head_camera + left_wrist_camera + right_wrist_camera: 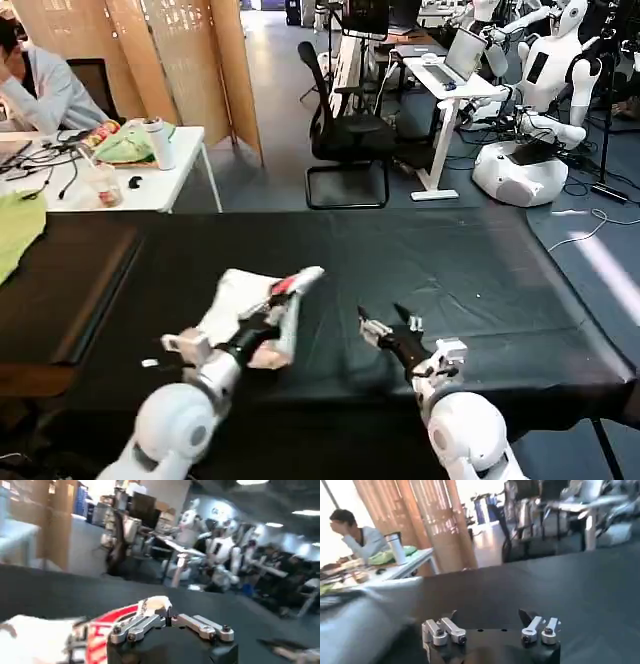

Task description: Fold and organize the clothes.

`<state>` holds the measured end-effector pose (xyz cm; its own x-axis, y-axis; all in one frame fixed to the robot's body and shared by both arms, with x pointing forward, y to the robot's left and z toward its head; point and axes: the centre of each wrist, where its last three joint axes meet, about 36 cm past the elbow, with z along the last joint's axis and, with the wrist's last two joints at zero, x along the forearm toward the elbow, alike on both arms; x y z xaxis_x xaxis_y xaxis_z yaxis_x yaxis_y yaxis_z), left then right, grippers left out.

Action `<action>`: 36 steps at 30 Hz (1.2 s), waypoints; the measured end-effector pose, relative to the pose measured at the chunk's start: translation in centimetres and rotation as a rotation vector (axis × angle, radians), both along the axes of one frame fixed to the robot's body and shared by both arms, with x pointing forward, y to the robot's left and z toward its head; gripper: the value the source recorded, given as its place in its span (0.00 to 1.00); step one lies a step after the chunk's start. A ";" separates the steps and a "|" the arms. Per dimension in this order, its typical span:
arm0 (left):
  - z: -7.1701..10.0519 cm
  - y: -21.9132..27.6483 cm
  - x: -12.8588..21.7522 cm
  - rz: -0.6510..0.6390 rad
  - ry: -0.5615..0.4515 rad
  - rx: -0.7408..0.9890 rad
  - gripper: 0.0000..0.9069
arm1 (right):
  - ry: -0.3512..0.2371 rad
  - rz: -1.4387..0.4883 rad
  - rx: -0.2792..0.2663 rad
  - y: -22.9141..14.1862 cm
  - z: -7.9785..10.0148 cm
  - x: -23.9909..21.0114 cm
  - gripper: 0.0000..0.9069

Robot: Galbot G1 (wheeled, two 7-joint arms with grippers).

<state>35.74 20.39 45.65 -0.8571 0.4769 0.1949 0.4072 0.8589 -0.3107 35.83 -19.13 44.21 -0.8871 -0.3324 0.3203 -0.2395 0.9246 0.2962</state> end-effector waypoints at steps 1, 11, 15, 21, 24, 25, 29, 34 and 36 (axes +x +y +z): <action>-0.1 -0.2 -0.1 -0.020 -0.011 -0.003 0.97 | 0.016 0.014 0.016 0.2 -0.1 0.1 0.97; 0.4 1.0 0.2 -0.038 -0.127 0.045 0.97 | 0.093 0.077 0.060 3.2 -1.6 0.7 0.97; 0.5 1.9 -0.1 -0.019 -0.131 0.068 0.97 | 0.120 0.067 0.069 3.9 -2.4 0.5 0.97; 0.3 3.2 -0.5 0.017 -0.122 0.089 0.97 | 0.136 0.048 0.103 3.8 -2.6 -0.2 0.97; 0.2 3.8 -0.6 0.031 -0.118 0.097 0.97 | 0.146 0.038 0.109 3.6 -2.9 -0.4 0.97; 0.1 3.9 -0.7 0.036 -0.117 0.100 0.97 | 0.149 0.034 0.110 3.5 -3.0 -0.4 0.92; 0.1 4.3 -1.0 0.050 -0.118 0.107 0.97 | 0.160 0.025 0.117 3.6 -3.6 -0.4 0.55; 0.1 4.7 -1.6 0.070 -0.127 0.117 0.97 | 0.160 0.027 0.111 4.1 -4.3 0.2 0.00; 0.1 5.0 -1.8 0.078 -0.127 0.119 0.97 | 0.159 0.028 0.101 4.2 -4.6 0.5 0.00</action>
